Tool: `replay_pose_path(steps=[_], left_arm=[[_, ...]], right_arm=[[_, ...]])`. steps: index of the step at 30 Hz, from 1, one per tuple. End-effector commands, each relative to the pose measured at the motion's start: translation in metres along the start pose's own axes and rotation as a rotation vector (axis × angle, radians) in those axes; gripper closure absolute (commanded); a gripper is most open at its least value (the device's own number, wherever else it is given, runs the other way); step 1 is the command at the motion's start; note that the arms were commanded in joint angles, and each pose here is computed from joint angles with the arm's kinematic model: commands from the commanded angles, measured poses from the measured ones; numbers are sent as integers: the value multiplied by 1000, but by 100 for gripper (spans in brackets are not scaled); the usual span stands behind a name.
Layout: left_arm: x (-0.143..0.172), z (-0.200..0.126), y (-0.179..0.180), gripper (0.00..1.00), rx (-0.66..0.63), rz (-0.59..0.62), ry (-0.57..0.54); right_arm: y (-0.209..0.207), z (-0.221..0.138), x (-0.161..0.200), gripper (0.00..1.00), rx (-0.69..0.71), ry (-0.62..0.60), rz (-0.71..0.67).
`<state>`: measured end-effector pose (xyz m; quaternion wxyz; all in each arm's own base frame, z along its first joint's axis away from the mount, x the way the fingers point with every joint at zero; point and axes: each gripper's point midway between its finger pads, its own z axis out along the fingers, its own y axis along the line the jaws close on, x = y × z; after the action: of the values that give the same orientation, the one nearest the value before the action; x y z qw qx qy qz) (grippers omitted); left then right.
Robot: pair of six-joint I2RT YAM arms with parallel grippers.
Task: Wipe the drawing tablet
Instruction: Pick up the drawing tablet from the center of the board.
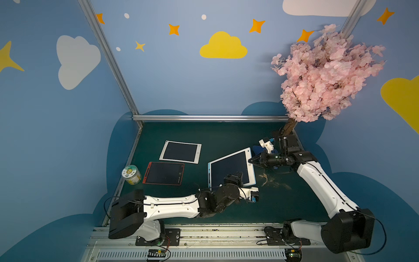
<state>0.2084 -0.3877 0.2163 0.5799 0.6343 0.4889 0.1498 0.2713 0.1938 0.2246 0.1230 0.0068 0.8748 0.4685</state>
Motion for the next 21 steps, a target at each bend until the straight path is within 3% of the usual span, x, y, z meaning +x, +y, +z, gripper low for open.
replay_pose_path(steps=[1,10,21], left_arm=[[-22,-3,11,42,-59,-17,-45],[-40,-35,12,44,63,-129,-125],[-31,-26,0,45,67,-106,-87]], right_arm=[[26,-7,-2,100,-92,-23,2],[10,0,-23,100,-1,-70,8],[21,6,-16,100,-66,-70,65]])
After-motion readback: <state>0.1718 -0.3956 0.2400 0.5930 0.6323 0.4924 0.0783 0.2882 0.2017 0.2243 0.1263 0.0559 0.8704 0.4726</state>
